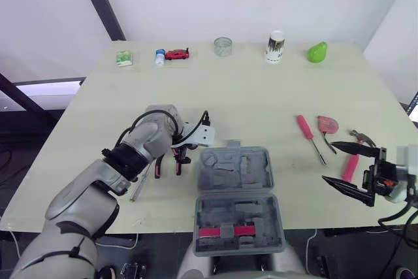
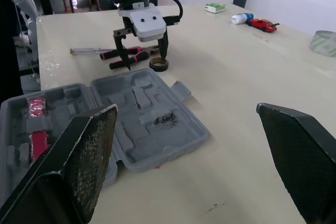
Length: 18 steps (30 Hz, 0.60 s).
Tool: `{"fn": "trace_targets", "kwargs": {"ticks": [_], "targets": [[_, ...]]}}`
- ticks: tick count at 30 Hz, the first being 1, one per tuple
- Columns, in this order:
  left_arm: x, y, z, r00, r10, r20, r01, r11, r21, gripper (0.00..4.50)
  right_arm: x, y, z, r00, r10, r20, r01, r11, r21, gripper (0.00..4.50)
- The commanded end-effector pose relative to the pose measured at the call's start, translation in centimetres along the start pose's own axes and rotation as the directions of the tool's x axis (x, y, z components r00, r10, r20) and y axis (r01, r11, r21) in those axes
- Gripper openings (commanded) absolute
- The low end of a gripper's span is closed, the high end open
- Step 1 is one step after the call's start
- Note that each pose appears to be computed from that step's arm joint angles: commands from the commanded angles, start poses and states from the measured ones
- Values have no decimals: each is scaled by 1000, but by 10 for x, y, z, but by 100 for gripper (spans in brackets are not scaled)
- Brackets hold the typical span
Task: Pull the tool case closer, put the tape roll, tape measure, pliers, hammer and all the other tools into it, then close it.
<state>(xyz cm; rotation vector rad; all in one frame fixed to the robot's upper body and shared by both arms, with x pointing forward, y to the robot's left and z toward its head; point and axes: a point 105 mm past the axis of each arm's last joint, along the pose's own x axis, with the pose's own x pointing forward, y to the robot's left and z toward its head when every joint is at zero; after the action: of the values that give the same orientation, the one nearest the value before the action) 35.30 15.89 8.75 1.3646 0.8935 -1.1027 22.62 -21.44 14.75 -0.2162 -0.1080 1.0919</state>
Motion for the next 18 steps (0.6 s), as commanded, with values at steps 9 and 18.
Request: {"fn": "trace_targets", "kwargs": {"ticks": [9, 18], "targets": [[-4, 9, 7, 999, 20, -48, -15, 995, 95, 450, 8, -1, 12, 999, 49, 15, -47, 996, -81, 446], [4, 6, 3, 998, -22, -56, 28, 994, 103, 450, 13, -8, 15, 999, 30, 26, -27, 994, -106, 446]]}}
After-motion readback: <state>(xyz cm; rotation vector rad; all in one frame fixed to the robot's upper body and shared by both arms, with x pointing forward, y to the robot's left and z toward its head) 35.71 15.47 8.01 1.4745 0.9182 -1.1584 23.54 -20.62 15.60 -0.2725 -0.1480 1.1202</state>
